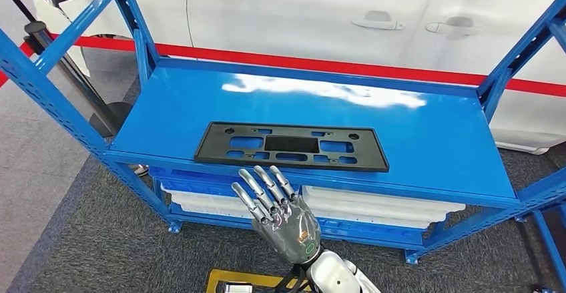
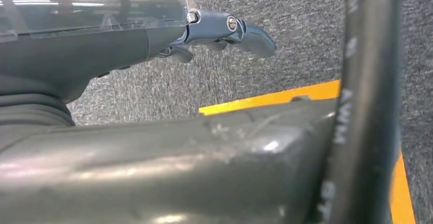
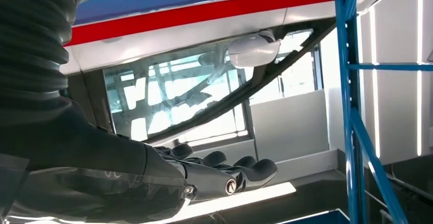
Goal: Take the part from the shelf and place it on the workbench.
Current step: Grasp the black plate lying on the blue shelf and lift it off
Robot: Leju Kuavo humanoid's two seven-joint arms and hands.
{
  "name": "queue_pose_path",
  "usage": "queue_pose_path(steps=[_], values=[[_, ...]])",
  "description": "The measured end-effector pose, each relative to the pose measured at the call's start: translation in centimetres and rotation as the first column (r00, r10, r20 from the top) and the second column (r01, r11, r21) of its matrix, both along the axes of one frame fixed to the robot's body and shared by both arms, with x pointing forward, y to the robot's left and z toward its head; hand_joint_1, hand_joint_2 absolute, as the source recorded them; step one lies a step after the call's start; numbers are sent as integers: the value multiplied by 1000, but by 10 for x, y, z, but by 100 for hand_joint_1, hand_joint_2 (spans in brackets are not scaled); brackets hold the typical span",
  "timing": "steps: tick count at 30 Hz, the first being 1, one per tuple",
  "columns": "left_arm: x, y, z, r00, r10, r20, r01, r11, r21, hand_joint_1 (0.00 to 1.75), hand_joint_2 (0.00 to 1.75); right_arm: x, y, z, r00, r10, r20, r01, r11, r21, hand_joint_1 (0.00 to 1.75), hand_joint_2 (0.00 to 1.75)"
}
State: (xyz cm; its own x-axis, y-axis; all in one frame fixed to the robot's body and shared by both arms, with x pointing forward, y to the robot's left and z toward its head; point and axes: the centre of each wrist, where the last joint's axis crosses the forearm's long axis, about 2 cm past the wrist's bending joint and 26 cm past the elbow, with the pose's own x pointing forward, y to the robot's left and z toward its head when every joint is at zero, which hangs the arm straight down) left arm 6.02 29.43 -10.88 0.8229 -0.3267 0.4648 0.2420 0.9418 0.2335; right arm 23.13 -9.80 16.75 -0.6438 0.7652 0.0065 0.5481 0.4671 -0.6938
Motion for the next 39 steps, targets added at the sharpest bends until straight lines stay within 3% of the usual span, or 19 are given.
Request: queue_pose_path(steps=[11,16,23,32,39], values=[[8,-3,1,1000,-15,17,15,1000,4,0,0,7,0,-11,997,-33,-63,33,999,2,0,175],[10,0,2,999,-36,12,36,999,24,0,0,13,-3,-23,988,-101,-117,100,995,-16,0,175],[17,1,3,998,-66,18,65,997,31,0,0,38,-21,-37,955,-238,-177,231,971,-56,0,175],[22,3,4,997,-77,25,76,997,28,0,0,63,-49,-57,915,-328,-236,303,943,-136,0,175],[26,3,4,996,-81,31,80,997,22,0,0,82,-58,-55,901,-361,-240,332,931,-154,0,175]])
